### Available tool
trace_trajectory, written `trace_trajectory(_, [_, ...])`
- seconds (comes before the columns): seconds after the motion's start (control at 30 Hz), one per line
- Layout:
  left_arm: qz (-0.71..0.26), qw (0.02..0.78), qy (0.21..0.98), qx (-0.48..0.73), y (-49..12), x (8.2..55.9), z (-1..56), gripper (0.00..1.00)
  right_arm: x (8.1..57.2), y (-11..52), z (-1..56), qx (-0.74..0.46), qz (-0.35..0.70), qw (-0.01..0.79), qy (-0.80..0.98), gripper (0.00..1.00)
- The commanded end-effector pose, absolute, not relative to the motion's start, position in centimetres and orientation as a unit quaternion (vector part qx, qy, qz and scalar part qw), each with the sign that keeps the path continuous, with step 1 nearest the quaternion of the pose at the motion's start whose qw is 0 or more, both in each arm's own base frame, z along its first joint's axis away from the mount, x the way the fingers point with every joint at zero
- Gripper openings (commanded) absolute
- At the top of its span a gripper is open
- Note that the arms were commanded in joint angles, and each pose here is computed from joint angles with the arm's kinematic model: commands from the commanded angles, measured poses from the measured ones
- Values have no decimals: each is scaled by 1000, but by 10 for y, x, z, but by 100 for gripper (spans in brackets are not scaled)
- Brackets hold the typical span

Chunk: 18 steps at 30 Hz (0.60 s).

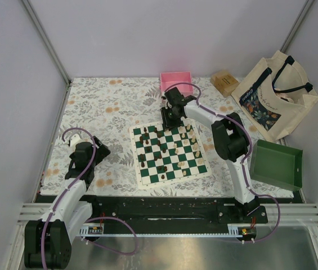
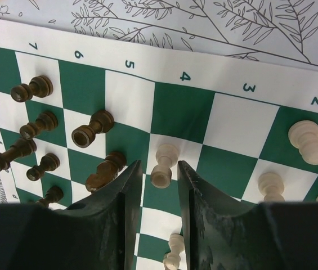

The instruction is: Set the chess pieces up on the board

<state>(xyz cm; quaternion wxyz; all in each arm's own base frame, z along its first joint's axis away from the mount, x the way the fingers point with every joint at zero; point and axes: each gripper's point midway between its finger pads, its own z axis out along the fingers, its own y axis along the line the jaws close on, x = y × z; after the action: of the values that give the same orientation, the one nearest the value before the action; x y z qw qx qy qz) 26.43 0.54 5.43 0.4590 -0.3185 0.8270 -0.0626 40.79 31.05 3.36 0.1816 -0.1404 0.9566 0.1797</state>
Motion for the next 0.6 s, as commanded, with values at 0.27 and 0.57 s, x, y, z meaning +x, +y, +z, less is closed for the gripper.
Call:
trace_trajectory(0.27, [-71,487,810,-318,7,278,73,99,412,318,74,-152,192,222,944,24])
trace_trajectory(0.57, [-71,489,810,-317,7,278,74,99,434,303,127,-143,161,302,929,22])
